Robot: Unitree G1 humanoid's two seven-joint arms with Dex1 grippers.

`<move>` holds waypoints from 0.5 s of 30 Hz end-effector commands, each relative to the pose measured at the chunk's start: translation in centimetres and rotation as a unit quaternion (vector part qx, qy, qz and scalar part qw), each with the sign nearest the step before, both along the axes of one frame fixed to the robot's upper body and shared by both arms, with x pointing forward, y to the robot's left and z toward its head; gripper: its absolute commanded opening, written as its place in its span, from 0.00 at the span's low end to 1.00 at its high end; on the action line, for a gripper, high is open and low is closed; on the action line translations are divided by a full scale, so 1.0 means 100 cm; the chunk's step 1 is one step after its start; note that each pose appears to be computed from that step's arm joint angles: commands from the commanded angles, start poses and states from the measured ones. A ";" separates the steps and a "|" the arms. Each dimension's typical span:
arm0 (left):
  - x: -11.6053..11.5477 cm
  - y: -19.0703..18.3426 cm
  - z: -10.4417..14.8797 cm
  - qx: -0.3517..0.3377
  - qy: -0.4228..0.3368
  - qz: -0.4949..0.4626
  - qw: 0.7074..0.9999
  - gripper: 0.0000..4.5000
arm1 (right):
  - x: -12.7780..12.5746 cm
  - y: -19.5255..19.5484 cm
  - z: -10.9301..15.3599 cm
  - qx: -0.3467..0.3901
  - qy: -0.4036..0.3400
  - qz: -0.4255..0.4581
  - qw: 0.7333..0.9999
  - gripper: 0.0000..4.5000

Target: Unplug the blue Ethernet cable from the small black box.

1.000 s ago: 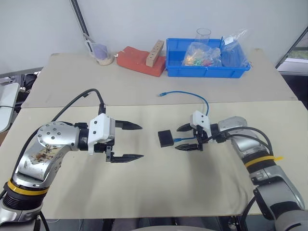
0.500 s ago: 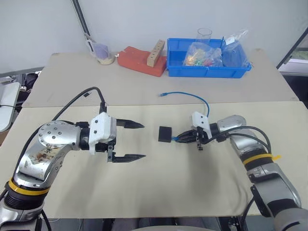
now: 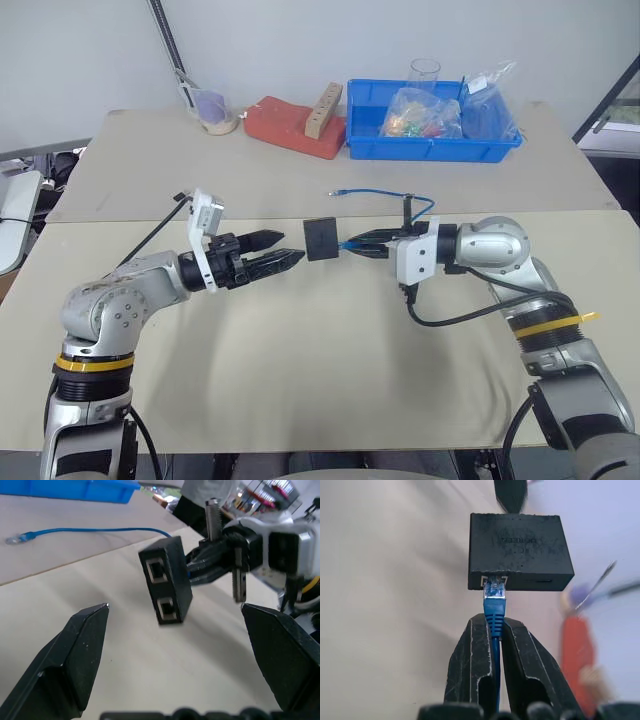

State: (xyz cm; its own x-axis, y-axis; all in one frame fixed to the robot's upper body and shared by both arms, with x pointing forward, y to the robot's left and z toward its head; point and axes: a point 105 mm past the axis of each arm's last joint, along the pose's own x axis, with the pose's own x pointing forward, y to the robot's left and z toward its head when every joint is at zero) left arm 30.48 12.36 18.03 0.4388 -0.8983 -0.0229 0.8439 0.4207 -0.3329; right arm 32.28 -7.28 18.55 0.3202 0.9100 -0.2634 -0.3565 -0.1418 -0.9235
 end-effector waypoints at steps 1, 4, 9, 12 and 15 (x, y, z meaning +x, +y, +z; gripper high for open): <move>0.003 -0.006 0.002 0.007 -0.014 -0.010 1.000 1.00 | -0.011 0.013 0.019 0.009 -0.069 0.037 0.997 0.00; 0.004 -0.010 0.002 -0.003 -0.014 -0.019 1.000 1.00 | -0.011 0.016 0.023 0.013 -0.081 0.042 0.996 0.00; 0.002 -0.014 0.004 -0.014 -0.017 -0.032 0.999 0.71 | -0.011 0.017 0.028 0.016 -0.092 0.045 0.995 0.00; 0.002 -0.015 0.005 -0.018 -0.016 -0.037 0.999 0.38 | -0.011 0.016 0.029 0.015 -0.092 0.049 0.994 0.00; 0.001 -0.016 0.004 -0.015 -0.017 -0.044 0.999 0.12 | -0.013 0.016 0.029 0.013 -0.087 0.055 0.995 0.00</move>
